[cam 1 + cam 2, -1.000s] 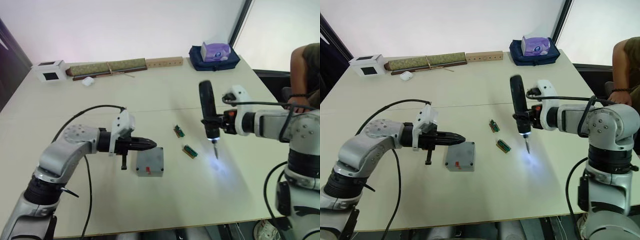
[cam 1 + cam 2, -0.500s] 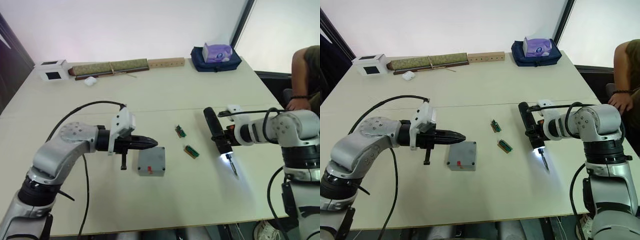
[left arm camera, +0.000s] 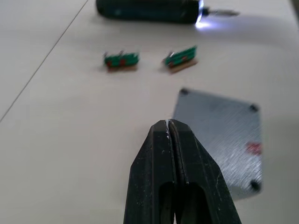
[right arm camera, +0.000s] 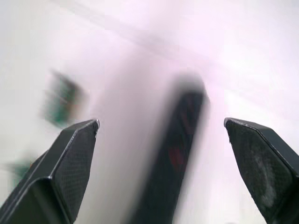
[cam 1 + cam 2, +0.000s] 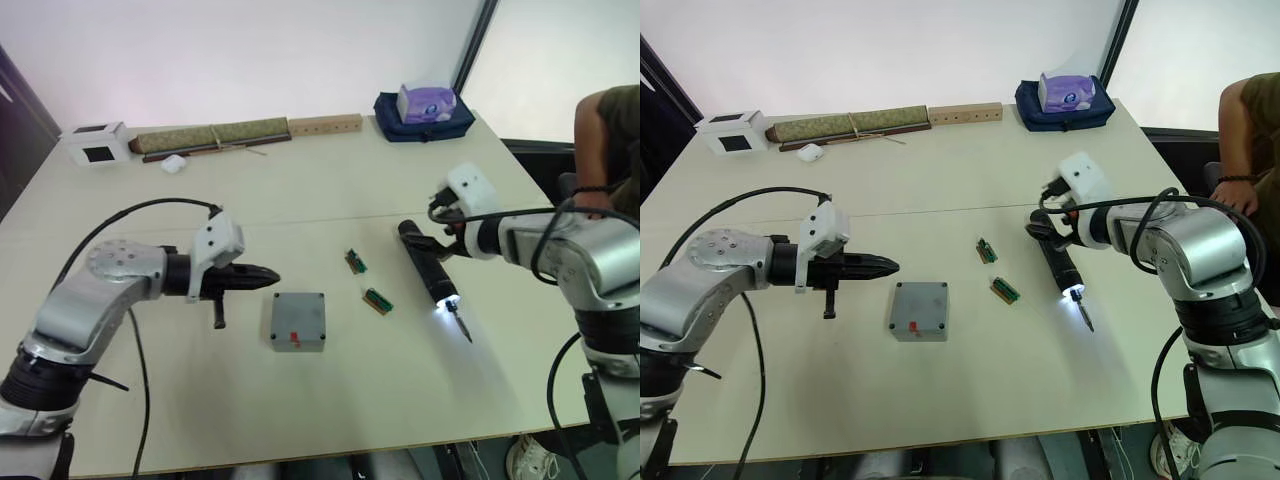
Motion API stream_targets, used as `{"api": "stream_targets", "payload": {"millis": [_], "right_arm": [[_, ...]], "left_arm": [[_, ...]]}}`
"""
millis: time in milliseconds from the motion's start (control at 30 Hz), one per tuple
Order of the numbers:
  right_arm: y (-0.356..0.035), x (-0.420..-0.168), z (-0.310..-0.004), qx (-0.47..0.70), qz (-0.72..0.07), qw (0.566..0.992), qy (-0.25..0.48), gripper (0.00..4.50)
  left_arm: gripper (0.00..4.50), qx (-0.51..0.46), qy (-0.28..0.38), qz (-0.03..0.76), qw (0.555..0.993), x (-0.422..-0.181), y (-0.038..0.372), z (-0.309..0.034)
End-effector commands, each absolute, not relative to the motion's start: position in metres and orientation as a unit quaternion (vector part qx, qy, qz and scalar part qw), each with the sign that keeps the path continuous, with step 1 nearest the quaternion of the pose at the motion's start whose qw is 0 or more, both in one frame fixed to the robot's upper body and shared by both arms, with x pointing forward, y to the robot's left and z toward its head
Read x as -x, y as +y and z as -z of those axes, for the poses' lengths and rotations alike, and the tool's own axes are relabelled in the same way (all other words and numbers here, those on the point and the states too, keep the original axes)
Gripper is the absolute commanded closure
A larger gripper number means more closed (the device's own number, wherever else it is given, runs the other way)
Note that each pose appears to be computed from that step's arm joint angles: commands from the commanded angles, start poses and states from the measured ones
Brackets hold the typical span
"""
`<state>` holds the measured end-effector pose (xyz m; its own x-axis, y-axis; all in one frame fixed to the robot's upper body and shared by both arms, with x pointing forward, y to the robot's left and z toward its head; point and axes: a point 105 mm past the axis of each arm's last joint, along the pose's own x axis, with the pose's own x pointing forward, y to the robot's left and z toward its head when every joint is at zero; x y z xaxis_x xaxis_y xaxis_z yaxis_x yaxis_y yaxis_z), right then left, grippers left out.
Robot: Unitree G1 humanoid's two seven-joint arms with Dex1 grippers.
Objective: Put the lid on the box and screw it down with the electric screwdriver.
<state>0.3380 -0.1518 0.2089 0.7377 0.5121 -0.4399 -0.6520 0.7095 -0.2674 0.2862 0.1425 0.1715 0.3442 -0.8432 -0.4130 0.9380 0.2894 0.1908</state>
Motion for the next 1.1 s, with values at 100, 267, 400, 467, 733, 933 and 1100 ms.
{"api": "stream_targets", "payload": {"millis": [100,267,400,467,733,933,1100], "right_arm": [[-0.101,-0.298,-0.19,0.221,-0.472,0.839,0.157,1.67],[-0.083,-0.283,-0.159,0.21,-0.52,0.805,0.192,3.54],[-0.074,-0.275,-0.146,0.201,-0.547,0.785,0.211,4.48],[-0.07,-0.271,-0.141,0.198,-0.558,0.776,0.217,4.48],[-0.056,-0.262,-0.128,0.158,-0.593,0.747,0.253,4.48],[-0.054,-0.256,-0.129,0.141,-0.603,0.739,0.265,4.48],[-0.061,-0.26,-0.133,0.163,-0.591,0.746,0.26,4.48]], "left_arm": [[4.5,-0.209,0.145,0.575,0.778,-0.28,0.144,-0.15],[4.5,-0.212,0.163,0.59,0.762,-0.273,0.135,-0.134],[4.5,-0.217,0.172,0.597,0.753,-0.27,0.133,-0.126],[4.5,-0.219,0.173,0.597,0.752,-0.27,0.132,-0.124],[4.5,-0.221,0.149,0.591,0.761,-0.288,0.117,-0.125],[4.5,-0.227,0.133,0.595,0.759,-0.297,0.103,-0.13],[4.5,-0.247,0.139,0.59,0.756,-0.3,0.103,-0.132]]}}
